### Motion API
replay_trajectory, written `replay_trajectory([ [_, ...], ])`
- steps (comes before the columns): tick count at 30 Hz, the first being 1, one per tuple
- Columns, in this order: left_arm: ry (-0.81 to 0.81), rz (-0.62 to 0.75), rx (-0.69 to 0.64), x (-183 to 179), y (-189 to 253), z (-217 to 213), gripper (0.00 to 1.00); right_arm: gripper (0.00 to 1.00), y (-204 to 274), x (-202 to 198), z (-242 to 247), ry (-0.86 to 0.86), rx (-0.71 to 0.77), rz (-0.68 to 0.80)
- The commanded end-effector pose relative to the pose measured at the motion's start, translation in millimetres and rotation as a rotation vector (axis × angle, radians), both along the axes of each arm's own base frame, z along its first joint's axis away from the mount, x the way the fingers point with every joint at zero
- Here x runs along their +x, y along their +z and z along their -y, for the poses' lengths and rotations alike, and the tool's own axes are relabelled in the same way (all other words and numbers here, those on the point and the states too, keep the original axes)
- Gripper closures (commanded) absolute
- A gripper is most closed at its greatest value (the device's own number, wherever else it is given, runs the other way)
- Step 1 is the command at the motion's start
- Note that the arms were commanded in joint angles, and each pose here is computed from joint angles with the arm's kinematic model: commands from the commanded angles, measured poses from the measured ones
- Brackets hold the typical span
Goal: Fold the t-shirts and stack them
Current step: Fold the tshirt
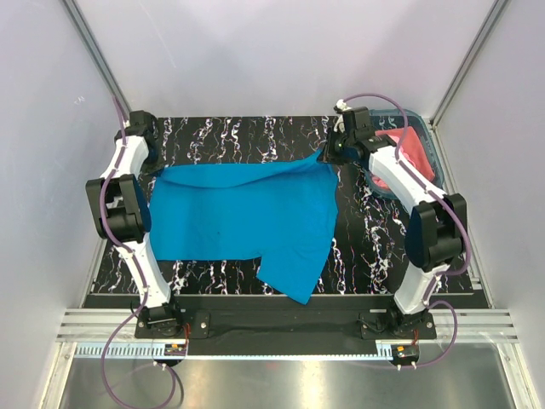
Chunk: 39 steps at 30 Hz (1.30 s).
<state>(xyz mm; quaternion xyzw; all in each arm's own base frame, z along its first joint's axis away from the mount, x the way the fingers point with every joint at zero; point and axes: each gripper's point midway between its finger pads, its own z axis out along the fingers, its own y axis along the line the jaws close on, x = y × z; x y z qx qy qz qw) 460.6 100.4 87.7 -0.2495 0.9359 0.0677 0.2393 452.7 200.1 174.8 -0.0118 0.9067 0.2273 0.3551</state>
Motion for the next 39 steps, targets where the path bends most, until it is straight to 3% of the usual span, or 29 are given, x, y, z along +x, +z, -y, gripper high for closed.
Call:
replay_trajectory([
  [1, 0.011, 0.002, 0.058, -8, 17, -12, 1.0, 1.0, 37, -15, -1, 0.01, 0.046, 0.063],
  [17, 0.047, -0.113, 0.052, -34, -9, -10, 0.98, 1.0, -15, -48, 4, 0.033, 0.021, -0.073],
  [20, 0.108, -0.125, 0.108, -40, -2, -21, 0.77, 0.96, -26, -62, 3, 0.048, 0.034, -0.137],
  [22, 0.138, -0.081, 0.153, -42, 17, -27, 0.6, 0.74, -28, -72, 2, 0.056, 0.045, -0.152],
  [23, 0.157, -0.066, 0.168, -45, 22, -30, 0.41, 0.65, -27, -73, 5, 0.043, 0.04, -0.15],
  [24, 0.174, -0.044, 0.174, -47, 27, -32, 0.32, 0.48, -23, -67, 14, -0.004, 0.009, -0.12],
  [27, 0.244, 0.07, 0.161, -47, 49, -35, 0.24, 0.38, -19, -42, 19, -0.048, -0.042, -0.081],
  [29, 0.248, 0.133, 0.104, -39, 55, -30, 0.26, 0.39, -2, -20, 20, -0.074, -0.069, -0.059],
  [31, 0.191, 0.167, 0.025, -23, 51, -15, 0.38, 0.44, -7, 3, 18, -0.086, -0.074, -0.076],
  [34, 0.146, 0.119, -0.082, -6, 31, 1, 0.55, 0.52, -24, 22, 13, -0.083, -0.079, -0.099],
  [39, 0.093, 0.086, -0.196, 8, 3, 21, 0.74, 0.69, -48, 41, 13, -0.107, -0.052, -0.166],
])
